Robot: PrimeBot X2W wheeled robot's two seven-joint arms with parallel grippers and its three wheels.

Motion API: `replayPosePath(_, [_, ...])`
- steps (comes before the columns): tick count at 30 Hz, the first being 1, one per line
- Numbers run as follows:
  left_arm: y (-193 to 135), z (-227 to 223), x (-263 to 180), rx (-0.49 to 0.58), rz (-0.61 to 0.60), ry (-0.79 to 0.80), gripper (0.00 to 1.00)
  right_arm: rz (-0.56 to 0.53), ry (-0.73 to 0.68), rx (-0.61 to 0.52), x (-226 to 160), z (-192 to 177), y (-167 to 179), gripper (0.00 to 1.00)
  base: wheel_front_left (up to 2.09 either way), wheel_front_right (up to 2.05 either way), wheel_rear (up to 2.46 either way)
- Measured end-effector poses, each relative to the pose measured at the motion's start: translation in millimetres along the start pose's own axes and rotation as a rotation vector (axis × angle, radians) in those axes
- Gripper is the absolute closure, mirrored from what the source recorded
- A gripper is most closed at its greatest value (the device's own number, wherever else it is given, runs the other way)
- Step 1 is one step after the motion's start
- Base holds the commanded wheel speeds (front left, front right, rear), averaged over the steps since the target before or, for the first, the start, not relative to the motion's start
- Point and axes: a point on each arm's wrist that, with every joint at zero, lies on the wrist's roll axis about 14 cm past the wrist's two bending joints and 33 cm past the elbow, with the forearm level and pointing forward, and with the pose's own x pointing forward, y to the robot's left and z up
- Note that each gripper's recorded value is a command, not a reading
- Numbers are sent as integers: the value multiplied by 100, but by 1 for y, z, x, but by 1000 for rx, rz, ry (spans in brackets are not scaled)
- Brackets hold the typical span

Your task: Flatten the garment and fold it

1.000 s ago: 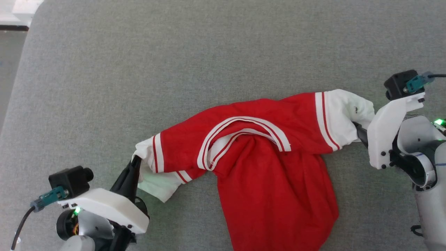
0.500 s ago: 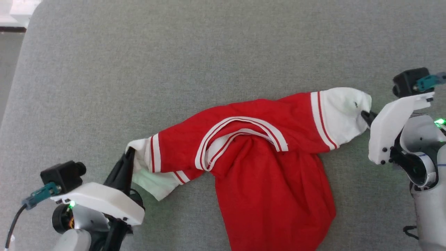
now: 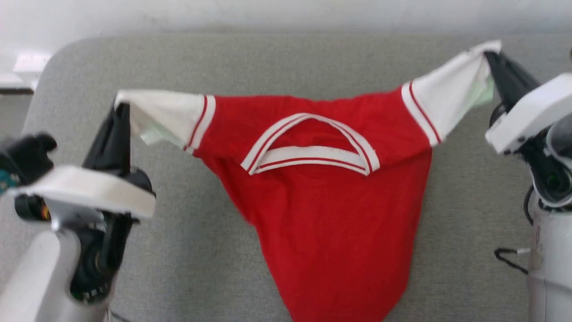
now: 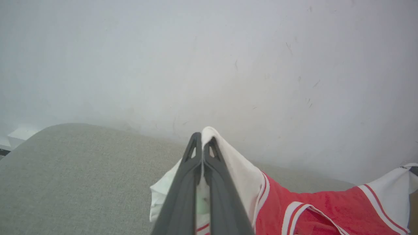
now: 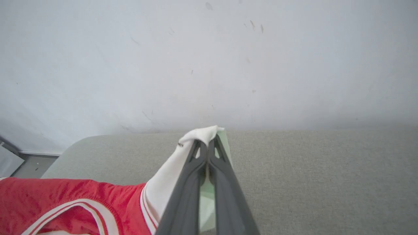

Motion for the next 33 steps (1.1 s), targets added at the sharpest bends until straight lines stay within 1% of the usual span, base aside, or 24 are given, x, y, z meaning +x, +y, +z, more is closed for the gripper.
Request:
replayPosePath(4, [-29, 41, 11, 43, -86, -77, 100, 27, -138, -1, -12, 51, 13, 100, 0, 0, 0])
replayPosePath(8, [-56, 76, 21, 60, -146, -123, 100, 57, -235, -33, -28, 97, 30, 100, 0, 0, 0])
replayPosePath(12, [-78, 109, 32, 66, -180, -152, 100, 69, -296, -49, -42, 137, 40, 100, 0, 0, 0])
replayPosePath(15, [-92, 128, 41, 94, -192, -157, 100, 52, -331, -72, -52, 164, 42, 100, 0, 0, 0])
replayPosePath(17, [-101, 139, 49, 136, -197, -155, 100, 40, -348, -86, -57, 181, 42, 100, 0, 0, 0])
replayPosePath(21, [-116, 164, 64, 176, -199, -185, 100, 8, -385, -137, -62, 210, 44, 100, 0, 0, 0])
replayPosePath(24, [-123, 182, 76, 183, -188, -212, 100, -9, -412, -160, -62, 229, 45, 100, 0, 0, 0])
replayPosePath(33, [-120, 203, 118, 205, -123, -232, 100, -71, -422, -207, -33, 255, 34, 100, 0, 0, 0])
